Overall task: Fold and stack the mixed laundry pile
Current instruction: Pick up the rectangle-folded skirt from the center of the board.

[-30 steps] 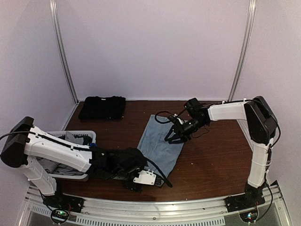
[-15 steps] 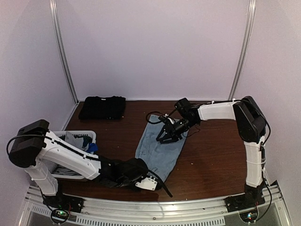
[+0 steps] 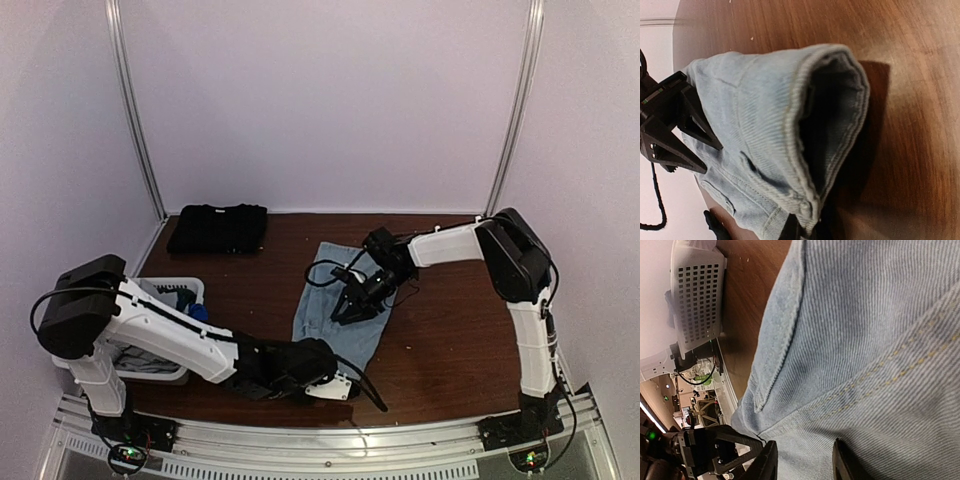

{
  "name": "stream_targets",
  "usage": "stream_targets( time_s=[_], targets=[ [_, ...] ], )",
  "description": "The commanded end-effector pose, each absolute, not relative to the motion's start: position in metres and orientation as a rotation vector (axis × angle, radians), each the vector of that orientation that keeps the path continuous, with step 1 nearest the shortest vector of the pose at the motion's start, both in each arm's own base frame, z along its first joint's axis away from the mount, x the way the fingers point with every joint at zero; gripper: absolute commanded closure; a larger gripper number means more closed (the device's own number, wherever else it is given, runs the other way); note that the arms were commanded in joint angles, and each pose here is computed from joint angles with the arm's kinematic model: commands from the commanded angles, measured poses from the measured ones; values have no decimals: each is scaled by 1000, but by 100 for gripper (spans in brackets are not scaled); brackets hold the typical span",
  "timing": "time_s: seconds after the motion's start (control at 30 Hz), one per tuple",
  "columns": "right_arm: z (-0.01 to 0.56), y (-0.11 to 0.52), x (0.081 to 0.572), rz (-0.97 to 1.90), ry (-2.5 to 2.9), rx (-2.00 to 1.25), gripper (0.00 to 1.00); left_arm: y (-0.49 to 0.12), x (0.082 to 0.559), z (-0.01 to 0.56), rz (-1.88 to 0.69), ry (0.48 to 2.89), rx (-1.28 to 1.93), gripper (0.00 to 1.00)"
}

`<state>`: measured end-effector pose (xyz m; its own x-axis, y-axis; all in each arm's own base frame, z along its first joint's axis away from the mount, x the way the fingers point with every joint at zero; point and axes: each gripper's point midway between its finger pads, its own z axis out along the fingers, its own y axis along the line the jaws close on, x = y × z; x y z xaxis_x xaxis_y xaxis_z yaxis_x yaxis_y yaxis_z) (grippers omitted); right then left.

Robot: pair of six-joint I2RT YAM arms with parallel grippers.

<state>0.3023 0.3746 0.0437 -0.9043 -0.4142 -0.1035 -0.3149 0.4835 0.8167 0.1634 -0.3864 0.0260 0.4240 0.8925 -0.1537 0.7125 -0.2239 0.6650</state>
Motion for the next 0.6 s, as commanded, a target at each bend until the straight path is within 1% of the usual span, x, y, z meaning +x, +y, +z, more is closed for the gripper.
stream_targets(
  time_s=[0.0,0.07,0.13,0.23,0.4,0.47,0.57],
  targets=[
    [62,373,302,-1422,-2609,747,62,-377,140,52,200,1465,2110,100],
    [92,369,320,-1471,-2658,770,61,-372,125,61,130,1545,2155,100],
    [115,359,345,-1508,-2727,753,58,-364,108,67,82,1595,2202,100],
    [133,339,380,-1503,-2835,723,57,-357,83,80,8,1637,2255,100],
    [115,306,419,-1301,-3003,696,55,-358,59,121,-155,1694,2260,100],
    [102,302,425,-1235,-3029,707,55,-363,52,140,-226,1696,2258,100],
    [81,306,421,-1235,-2969,718,54,-371,38,165,-342,1712,2268,100]
  ],
)
